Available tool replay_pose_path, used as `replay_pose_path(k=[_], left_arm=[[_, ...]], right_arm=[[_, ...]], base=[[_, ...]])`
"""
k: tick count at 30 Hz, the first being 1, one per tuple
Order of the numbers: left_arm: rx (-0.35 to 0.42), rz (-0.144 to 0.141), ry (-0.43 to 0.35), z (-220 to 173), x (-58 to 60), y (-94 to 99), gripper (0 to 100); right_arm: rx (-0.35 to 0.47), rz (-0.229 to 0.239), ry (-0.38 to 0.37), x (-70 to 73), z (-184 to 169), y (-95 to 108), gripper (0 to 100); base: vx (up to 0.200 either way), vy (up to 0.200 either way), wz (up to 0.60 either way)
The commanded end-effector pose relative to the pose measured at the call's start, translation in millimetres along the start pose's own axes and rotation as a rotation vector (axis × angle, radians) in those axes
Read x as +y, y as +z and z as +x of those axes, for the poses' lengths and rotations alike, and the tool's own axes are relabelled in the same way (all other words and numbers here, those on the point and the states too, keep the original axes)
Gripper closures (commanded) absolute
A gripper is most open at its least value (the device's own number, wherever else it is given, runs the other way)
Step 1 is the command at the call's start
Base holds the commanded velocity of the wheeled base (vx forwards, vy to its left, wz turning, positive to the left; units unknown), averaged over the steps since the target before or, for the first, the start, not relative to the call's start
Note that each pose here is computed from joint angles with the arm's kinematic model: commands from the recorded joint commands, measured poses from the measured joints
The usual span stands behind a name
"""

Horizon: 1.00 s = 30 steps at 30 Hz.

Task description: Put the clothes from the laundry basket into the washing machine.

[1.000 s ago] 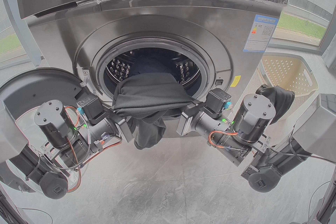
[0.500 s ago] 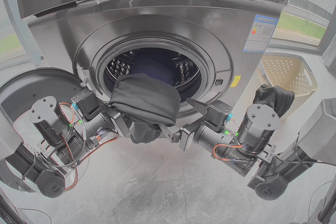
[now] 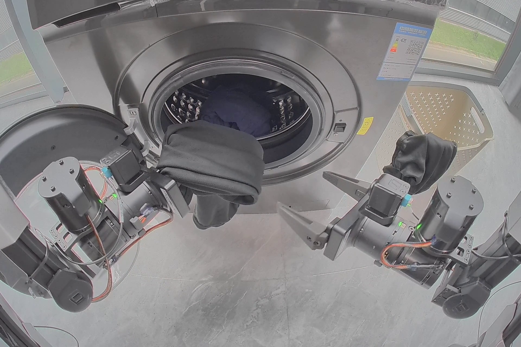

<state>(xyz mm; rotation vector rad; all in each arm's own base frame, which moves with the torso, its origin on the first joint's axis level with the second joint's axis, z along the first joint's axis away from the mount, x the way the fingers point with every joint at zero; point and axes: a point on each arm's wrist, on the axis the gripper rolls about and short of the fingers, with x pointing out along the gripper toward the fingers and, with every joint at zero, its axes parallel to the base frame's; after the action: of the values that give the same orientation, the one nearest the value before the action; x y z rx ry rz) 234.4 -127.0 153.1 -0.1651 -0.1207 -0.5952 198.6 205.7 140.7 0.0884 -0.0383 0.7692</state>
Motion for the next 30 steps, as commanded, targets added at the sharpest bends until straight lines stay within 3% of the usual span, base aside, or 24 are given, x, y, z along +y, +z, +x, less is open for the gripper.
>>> replay_pose_path(k=[1,8,21,30], left_arm=[[0.017,-0.008,0.018,-5.9,3.6,-2.3,100],[0.024,-0.005,0.039,-12.7,10.4,-1.4,100],[0.044,0.005,0.061,-14.3,17.1,-5.8,100],[0.071,0.0,0.028,-12.0,8.5,-13.0,100]], right_arm=[[0.051,-0.011,-0.091,-28.0,0.6,-14.8,0],[-0.008,-0.01,-0.121,-35.3,4.4,-10.6,0],[-0.037,-0.01,-0.156,-44.8,4.1,-3.7,0],[-0.029,-0.01,-0.155,-44.1,1.4,-4.5,0]], base=[[0.0,0.0,0.0],[0.0,0.0,0.0],[0.0,0.0,0.0],[0.2,0.0,0.0]])
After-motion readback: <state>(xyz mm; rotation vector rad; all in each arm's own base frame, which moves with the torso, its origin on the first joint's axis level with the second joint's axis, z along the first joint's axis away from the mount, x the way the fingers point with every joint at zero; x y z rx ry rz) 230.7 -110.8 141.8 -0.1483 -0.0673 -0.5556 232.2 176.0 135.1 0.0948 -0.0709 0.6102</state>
